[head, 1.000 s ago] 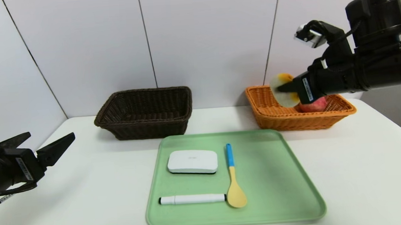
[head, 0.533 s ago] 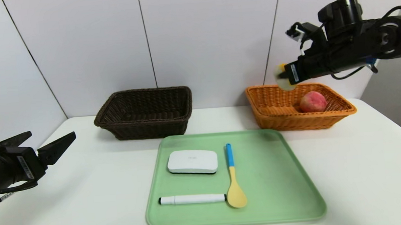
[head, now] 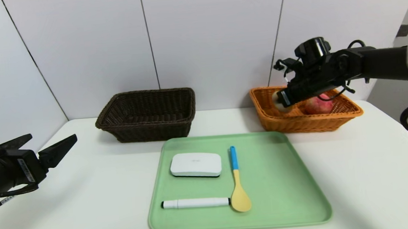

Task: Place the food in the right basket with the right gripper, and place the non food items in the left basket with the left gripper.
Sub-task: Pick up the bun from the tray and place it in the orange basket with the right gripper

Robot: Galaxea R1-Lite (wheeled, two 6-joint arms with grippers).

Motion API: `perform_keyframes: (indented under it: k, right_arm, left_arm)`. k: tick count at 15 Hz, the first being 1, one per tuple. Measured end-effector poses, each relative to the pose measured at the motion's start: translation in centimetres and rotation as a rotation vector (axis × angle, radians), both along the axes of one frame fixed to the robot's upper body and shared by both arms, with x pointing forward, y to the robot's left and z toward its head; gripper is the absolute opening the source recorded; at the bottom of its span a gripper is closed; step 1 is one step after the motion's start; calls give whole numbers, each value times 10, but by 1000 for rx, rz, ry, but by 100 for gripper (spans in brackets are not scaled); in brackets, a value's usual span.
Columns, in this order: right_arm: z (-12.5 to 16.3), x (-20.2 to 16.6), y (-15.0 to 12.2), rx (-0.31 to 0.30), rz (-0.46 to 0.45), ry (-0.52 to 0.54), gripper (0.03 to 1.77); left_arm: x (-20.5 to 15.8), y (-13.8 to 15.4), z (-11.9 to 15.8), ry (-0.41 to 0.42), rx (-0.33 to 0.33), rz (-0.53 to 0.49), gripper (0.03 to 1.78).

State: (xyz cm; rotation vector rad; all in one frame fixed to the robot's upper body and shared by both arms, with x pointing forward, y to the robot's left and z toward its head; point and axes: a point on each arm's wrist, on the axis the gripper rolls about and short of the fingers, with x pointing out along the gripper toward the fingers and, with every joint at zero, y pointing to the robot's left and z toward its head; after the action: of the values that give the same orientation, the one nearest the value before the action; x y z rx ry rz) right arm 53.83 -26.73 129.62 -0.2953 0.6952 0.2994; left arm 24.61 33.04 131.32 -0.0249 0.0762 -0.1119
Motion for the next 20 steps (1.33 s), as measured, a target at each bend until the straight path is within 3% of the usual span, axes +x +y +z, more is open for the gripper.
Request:
perform_keyframes:
  k: [4,8,13,16,20]
  right_arm:
    - [-17,7,0,-12,-10,32,8]
    - [-19,10,0,-15,-21,24,73]
    - [-12,7,-1,-12,-21,14,119]
    - [10,-4,-3,3,-28,-25,136]
    - [73,-45,-3,49,-25,-147,150]
  left_arm:
    - [0,0,-2,7,0,-1,169]
    - [-1,0,-2,8,-1,0,169]
    - [-2,0,-2,4,-1,3,169]
    - [-5,0,-2,-2,-1,5,169]
    - [-8,0,-3,-2,-1,2,169]
